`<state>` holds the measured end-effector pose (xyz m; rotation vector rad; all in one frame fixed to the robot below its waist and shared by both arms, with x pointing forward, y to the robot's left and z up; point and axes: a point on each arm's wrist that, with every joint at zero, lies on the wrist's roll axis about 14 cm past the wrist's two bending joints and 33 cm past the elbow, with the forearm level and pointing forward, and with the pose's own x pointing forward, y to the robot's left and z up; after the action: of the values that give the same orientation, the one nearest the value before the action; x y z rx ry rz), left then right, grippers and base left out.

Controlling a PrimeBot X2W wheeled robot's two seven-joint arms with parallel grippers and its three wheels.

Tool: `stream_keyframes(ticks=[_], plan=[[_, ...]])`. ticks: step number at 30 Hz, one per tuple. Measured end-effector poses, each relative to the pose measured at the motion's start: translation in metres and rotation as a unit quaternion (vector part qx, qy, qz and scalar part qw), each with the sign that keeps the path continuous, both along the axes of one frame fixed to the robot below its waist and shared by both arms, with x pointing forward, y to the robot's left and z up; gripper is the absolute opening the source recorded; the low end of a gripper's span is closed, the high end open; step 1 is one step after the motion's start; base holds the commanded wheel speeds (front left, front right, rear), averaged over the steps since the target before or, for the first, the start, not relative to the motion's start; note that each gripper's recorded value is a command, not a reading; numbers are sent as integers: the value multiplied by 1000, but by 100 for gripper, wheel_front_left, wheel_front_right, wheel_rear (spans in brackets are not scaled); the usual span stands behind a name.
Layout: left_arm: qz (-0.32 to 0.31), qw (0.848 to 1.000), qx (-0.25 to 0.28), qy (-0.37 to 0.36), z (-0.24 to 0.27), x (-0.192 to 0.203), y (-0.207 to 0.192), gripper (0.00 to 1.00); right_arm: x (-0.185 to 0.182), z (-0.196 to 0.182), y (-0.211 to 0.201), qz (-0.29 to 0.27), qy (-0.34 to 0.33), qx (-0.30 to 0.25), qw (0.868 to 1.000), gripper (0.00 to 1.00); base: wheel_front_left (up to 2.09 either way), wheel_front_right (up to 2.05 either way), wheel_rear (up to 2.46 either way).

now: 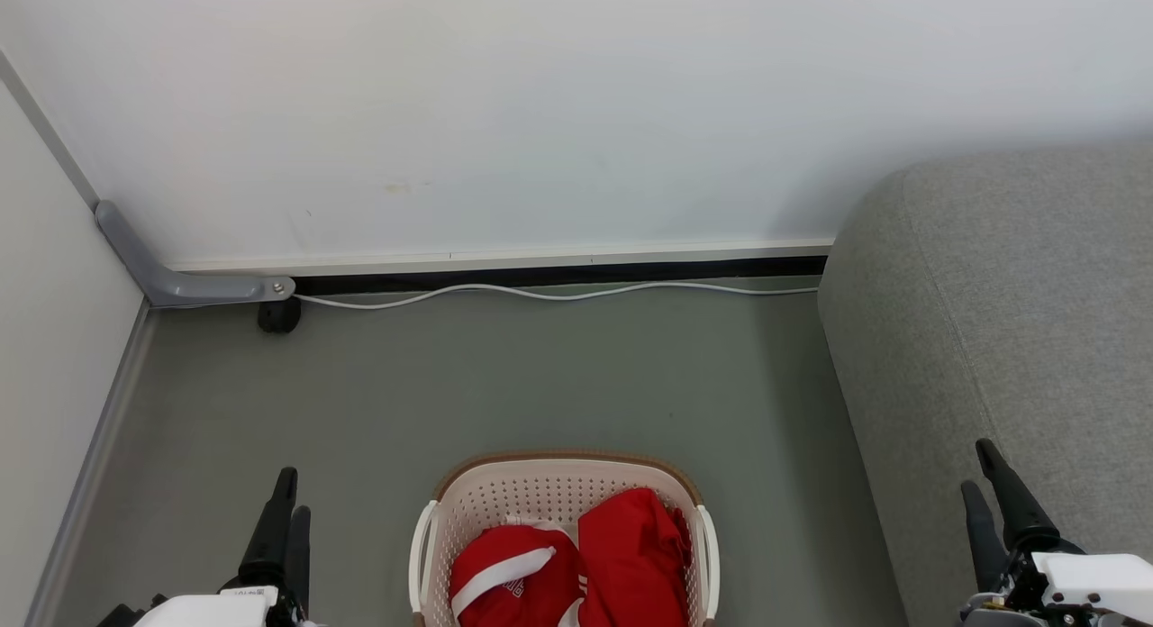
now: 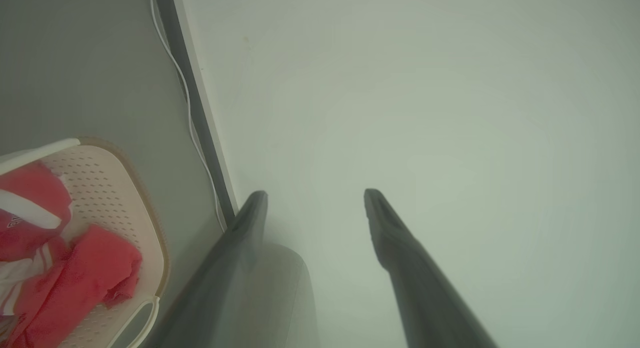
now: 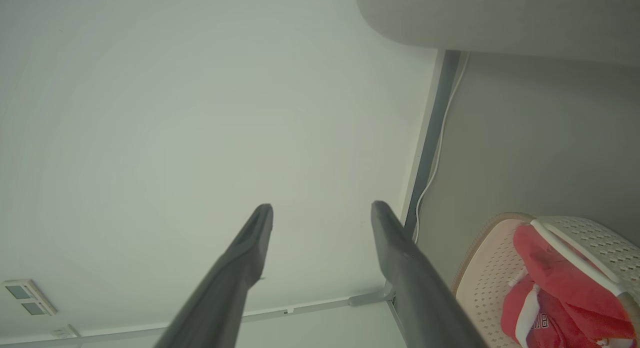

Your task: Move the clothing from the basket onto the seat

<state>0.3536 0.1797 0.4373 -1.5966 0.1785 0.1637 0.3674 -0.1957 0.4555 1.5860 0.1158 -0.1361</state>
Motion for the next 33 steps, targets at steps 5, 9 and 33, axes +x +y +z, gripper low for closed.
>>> stream_keyframes(ticks=[5,9,33], plan=[[-1,1000,15,1,0,2,-1,100,3,2,1,6,-2,-16,1000,100,0,0,0],[-3,1000,31,0,1,5,-1,100,8,8,2,10,-10,-29,999,100,0,0,0],[-20,988,153,-19,14,20,-3,100,28,30,8,43,-39,-149,987,100,0,0,0]])
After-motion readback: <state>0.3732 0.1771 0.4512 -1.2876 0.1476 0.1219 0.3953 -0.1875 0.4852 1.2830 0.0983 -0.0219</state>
